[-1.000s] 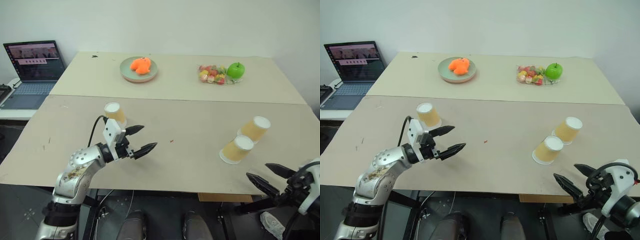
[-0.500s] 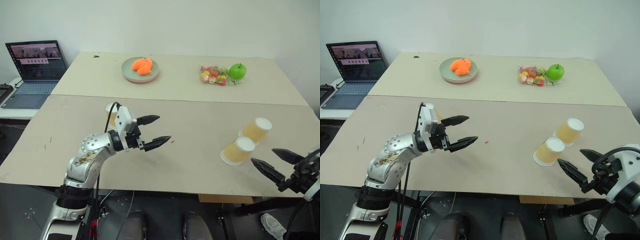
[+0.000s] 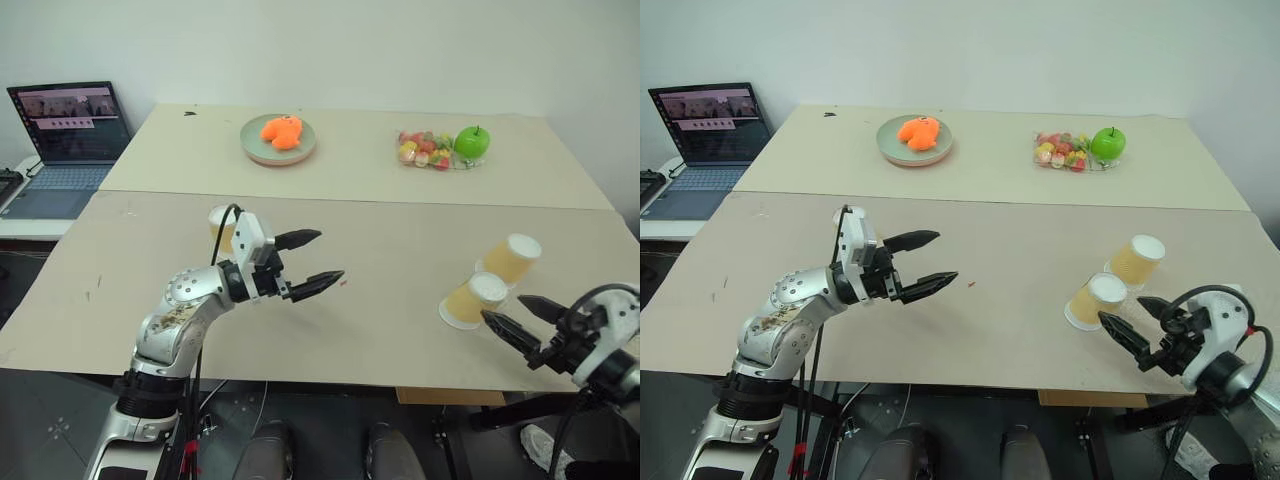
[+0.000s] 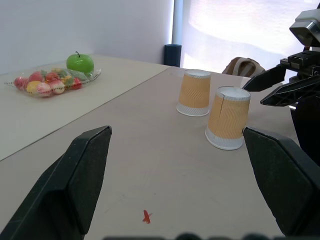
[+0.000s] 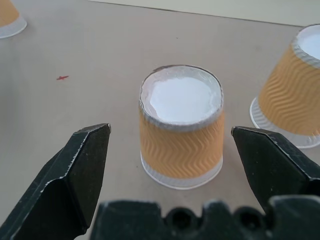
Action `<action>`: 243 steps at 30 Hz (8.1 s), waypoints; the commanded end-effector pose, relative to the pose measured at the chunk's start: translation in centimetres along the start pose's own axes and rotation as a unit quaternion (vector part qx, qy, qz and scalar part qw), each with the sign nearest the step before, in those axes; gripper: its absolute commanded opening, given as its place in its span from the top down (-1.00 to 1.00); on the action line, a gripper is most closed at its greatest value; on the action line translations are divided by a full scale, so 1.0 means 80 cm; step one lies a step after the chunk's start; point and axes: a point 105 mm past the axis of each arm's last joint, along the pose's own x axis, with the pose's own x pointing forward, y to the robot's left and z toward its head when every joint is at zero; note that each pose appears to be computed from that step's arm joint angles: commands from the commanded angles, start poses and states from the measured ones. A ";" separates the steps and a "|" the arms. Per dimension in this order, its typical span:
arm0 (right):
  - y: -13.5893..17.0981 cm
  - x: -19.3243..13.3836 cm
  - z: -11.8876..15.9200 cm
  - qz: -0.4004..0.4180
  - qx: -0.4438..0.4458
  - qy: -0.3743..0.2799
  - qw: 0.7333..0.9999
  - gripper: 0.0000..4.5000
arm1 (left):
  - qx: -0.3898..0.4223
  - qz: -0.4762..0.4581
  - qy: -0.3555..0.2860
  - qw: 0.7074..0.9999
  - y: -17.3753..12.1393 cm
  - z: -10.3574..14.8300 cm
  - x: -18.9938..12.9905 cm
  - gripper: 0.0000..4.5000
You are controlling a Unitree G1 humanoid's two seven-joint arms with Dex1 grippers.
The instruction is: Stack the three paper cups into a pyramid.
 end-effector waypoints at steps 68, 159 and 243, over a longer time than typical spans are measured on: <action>0.194 0.268 0.076 0.420 -0.096 -0.076 0.899 -0.16 | -0.012 0.240 0.031 0.970 0.007 -0.006 -0.117 -1.00; -0.142 0.089 0.058 -0.088 -0.016 -0.070 0.994 -0.87 | 0.006 0.008 -0.040 0.999 -0.013 0.076 -0.023 -1.00; 0.100 0.201 0.113 0.413 -0.009 -0.042 0.910 -0.99 | -0.007 0.137 -0.039 0.990 -0.003 0.074 -0.077 -1.00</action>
